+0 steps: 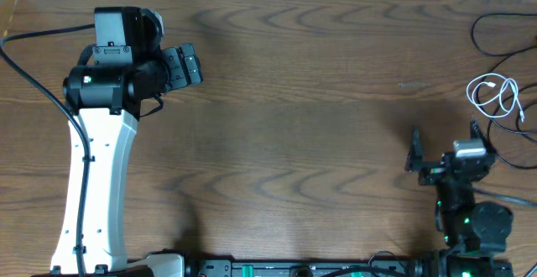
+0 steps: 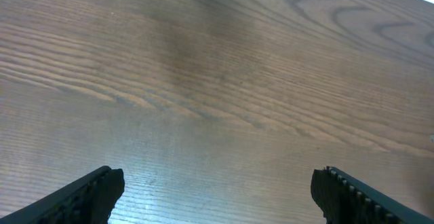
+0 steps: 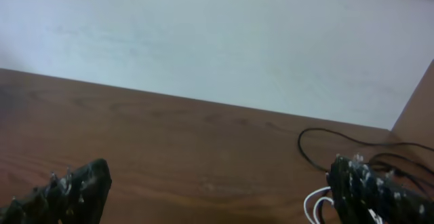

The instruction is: Untangle cables

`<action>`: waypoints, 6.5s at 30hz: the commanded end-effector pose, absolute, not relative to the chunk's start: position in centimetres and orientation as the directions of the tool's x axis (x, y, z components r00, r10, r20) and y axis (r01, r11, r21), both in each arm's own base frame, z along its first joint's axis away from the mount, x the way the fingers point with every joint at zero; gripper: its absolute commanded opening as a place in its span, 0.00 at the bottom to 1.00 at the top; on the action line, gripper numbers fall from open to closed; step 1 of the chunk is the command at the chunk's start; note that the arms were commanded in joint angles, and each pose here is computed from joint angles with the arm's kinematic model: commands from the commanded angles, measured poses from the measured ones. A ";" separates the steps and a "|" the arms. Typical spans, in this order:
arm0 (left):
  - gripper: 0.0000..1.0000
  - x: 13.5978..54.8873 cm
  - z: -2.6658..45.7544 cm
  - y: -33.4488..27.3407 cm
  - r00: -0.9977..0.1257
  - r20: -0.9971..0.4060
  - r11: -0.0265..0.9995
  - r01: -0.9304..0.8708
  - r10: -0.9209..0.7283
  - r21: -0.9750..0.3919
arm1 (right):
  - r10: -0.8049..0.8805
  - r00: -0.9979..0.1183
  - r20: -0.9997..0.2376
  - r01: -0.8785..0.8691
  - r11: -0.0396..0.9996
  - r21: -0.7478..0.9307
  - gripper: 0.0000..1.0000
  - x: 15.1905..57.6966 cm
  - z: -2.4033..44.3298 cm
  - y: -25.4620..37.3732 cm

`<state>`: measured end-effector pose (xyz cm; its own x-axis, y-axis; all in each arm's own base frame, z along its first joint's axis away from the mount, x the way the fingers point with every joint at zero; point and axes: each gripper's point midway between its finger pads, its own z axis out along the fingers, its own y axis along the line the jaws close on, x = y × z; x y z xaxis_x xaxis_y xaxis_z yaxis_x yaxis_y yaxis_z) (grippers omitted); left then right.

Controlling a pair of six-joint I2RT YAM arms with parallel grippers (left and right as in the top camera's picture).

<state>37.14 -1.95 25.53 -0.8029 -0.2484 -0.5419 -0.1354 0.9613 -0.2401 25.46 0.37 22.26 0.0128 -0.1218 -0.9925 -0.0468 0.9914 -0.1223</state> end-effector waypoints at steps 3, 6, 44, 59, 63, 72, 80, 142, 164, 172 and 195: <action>0.95 37.2 25.3 -1.9 -0.807 -0.537 0.962 -0.137 -0.246 -0.235 | -0.137 0.051 -0.989 -0.055 0.989 -0.140 0.99 25.0 20.9 0.7; 0.95 37.2 25.3 -1.9 -0.807 -0.537 0.962 -0.136 -0.246 -0.235 | -0.138 0.055 -0.989 -0.058 0.988 -0.141 0.99 24.9 20.1 0.7; 0.95 37.2 25.3 -1.9 -0.807 -0.537 0.962 -0.136 -0.246 -0.235 | -0.140 -0.021 -0.990 -0.261 0.956 -0.130 0.99 24.1 16.1 4.7; 0.95 37.2 25.3 -1.9 -0.807 -0.537 0.962 -0.136 -0.246 -0.235 | -0.140 -0.021 -0.990 -0.261 0.956 -0.130 0.99 24.1 16.1 4.7; 0.95 37.0 25.4 -0.9 -0.798 -0.551 0.968 -0.163 -0.244 -0.192 | -0.140 -0.021 -0.990 -0.261 0.956 -0.130 0.99 24.1 16.1 4.7; 0.95 35.3 28.4 -0.1 -0.661 -0.721 0.978 -0.129 -0.207 -0.163 | -0.140 -0.021 -0.990 -0.261 0.956 -0.130 0.99 24.1 16.1 4.7; 0.95 31.3 27.2 -0.2 -0.416 -0.891 0.983 -0.061 -0.184 -0.174 | -0.140 -0.021 -0.990 -0.261 0.956 -0.130 0.99 24.1 16.1 4.7; 0.95 24.4 13.8 0.1 -0.147 -0.978 0.989 -0.024 -0.146 -0.145 | -0.140 -0.021 -0.990 -0.261 0.956 -0.130 0.99 24.1 16.1 4.7; 0.95 24.4 13.7 0.1 -0.149 -0.978 0.989 -0.023 -0.146 -0.145 | -0.140 -0.021 -0.990 -0.261 0.956 -0.130 0.99 24.1 16.1 4.7; 0.95 24.4 13.7 0.1 -0.149 -0.978 0.989 -0.023 -0.146 -0.145 | -0.140 -0.021 -0.990 -0.261 0.956 -0.130 0.99 24.1 16.1 4.7; 0.95 24.4 13.7 0.1 -0.149 -0.978 0.989 -0.023 -0.146 -0.145 | -0.140 -0.021 -0.990 -0.261 0.956 -0.130 0.99 24.1 16.1 4.7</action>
